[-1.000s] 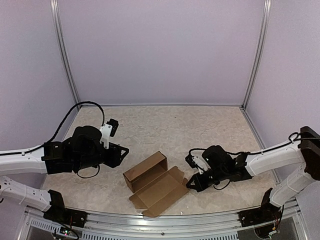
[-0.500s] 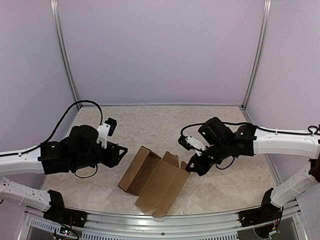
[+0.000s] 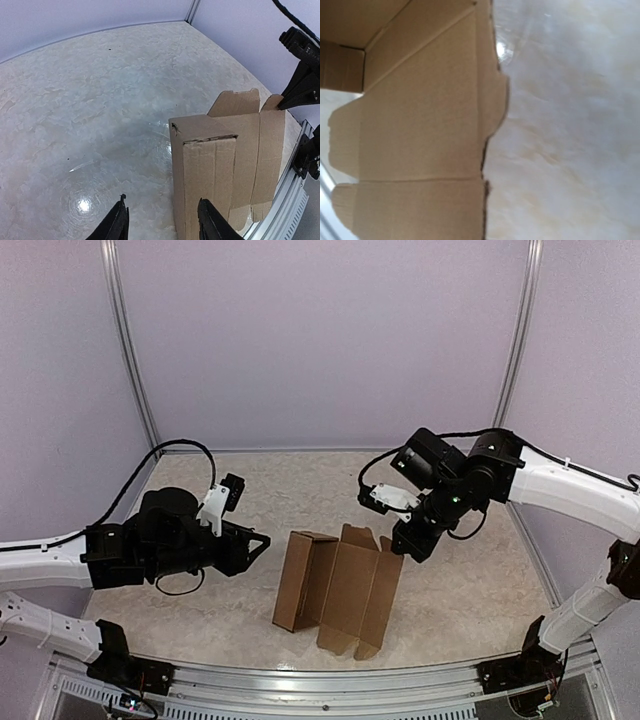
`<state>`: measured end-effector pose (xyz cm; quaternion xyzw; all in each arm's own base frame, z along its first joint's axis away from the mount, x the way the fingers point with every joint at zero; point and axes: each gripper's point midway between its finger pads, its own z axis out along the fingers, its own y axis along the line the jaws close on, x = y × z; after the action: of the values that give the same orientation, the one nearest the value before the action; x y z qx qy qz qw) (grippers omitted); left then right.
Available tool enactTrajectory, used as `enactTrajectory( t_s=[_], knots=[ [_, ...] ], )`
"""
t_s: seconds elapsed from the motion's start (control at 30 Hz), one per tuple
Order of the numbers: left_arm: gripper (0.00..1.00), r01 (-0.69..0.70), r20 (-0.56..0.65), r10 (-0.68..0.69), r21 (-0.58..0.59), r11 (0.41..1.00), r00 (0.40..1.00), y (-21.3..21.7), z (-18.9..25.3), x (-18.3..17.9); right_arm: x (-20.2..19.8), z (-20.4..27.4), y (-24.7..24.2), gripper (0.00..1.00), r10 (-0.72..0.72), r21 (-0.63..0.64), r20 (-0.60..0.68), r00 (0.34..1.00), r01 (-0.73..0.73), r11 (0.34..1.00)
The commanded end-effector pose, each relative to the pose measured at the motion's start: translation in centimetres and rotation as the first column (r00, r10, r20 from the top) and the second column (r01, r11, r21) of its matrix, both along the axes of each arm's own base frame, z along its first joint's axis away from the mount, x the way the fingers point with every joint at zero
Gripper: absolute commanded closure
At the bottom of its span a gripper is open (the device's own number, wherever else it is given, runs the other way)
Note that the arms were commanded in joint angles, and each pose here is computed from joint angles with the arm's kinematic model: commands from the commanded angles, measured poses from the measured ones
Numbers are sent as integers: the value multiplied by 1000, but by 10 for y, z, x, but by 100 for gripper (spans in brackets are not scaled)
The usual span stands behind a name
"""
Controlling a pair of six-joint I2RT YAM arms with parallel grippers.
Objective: Fold the paper box
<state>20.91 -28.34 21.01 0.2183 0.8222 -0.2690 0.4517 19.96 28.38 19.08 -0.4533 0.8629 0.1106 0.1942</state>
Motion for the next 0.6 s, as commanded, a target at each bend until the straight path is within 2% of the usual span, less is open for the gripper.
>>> enactTrajectory(
  t_s=[0.0, 0.27, 0.4, 0.5, 0.57],
  knots=[
    [55, 37, 26, -35, -51, 998, 999, -12, 20, -2, 10, 13, -22, 100, 16, -141, 80, 997, -5, 990],
    [55, 32, 41, -31, -45, 998, 999, -9, 22, -1, 3, 60, -15, 100, 270, -249, 293, 917, -200, 948],
    [55, 21, 54, -18, -55, 998, 998, -4, 25, -2, 15, 80, -25, 100, 293, -346, 357, 887, -166, 924],
    [55, 15, 60, -11, -66, 998, 998, 0, 27, -3, 30, 93, -43, 100, 287, -467, 394, 873, -79, 881],
    [55, 15, 62, -11, -69, 998, 998, 2, 27, -4, 33, 100, -48, 100, 319, -519, 391, 863, -79, 851]
  ],
)
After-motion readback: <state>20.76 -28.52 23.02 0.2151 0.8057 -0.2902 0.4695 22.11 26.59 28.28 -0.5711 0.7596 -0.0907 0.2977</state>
